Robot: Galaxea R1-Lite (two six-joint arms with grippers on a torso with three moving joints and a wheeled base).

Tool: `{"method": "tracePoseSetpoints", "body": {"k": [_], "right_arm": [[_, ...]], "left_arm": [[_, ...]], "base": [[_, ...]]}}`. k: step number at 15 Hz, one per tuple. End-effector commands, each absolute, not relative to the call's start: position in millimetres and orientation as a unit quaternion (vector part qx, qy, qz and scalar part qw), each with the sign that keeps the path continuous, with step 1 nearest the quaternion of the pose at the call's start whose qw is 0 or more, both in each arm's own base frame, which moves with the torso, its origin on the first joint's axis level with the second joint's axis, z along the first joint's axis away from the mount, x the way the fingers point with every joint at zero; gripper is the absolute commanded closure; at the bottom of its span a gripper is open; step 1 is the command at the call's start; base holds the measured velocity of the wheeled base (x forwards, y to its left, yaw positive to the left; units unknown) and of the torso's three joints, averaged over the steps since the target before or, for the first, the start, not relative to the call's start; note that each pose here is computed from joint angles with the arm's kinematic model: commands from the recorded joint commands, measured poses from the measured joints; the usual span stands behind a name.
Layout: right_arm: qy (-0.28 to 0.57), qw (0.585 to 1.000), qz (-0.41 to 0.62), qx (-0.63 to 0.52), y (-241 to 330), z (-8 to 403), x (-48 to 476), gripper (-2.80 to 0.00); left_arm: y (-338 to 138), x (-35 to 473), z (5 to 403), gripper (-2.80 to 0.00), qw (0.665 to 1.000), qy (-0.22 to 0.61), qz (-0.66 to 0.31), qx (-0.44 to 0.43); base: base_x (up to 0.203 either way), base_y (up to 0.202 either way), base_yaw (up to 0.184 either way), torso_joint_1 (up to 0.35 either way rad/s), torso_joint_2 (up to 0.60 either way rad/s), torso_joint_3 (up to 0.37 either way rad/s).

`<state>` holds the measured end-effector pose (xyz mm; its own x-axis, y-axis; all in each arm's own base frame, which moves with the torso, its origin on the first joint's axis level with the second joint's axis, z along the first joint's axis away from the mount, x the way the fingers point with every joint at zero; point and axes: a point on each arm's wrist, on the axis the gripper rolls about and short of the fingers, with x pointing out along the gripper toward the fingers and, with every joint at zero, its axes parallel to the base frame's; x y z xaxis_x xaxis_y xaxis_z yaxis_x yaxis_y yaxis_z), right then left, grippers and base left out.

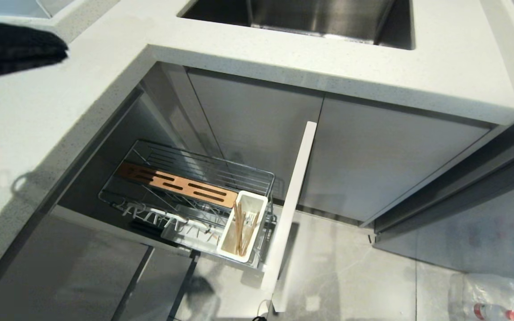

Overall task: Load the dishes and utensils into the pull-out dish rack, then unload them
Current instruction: Close the cupboard

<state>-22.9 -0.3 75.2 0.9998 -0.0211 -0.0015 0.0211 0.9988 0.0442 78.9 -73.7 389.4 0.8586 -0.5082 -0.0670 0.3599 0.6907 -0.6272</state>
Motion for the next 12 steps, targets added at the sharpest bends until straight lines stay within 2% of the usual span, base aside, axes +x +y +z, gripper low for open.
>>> {"method": "tracePoseSetpoints", "body": {"k": [1, 4, 8, 12], "right_arm": [[0.002, 1.0, -0.01, 0.022, -0.3, 74.9, -22.7, 0.0], [0.001, 1.0, -0.011, 0.022, -0.3, 74.9, -22.7, 0.0], [0.002, 1.0, -0.01, 0.022, -0.3, 74.7, -22.7, 0.0], [0.002, 1.0, -0.011, 0.022, -0.3, 74.8, -22.7, 0.0]], "left_arm": [[-97.8, 93.1, 375.1, 0.0, 0.898, 0.188, -0.268, -0.293], [-132.3, 103.4, 348.1, 0.0, 0.85, 0.325, -0.336, -0.244], [-185.5, 121.2, 321.5, 0.0, 0.813, 0.403, -0.382, -0.174], [-233.9, 135.0, 291.0, 0.0, 0.795, 0.457, -0.383, -0.112]], "base": [[0.0, 0.0, 0.0, 0.0, 0.0, 0.0], [0.0, 0.0, 0.0, 0.0, 0.0, 0.0], [0.0, 0.0, 0.0, 0.0, 0.0, 0.0], [0.0, 0.0, 0.0, 0.0, 0.0, 0.0]]}}
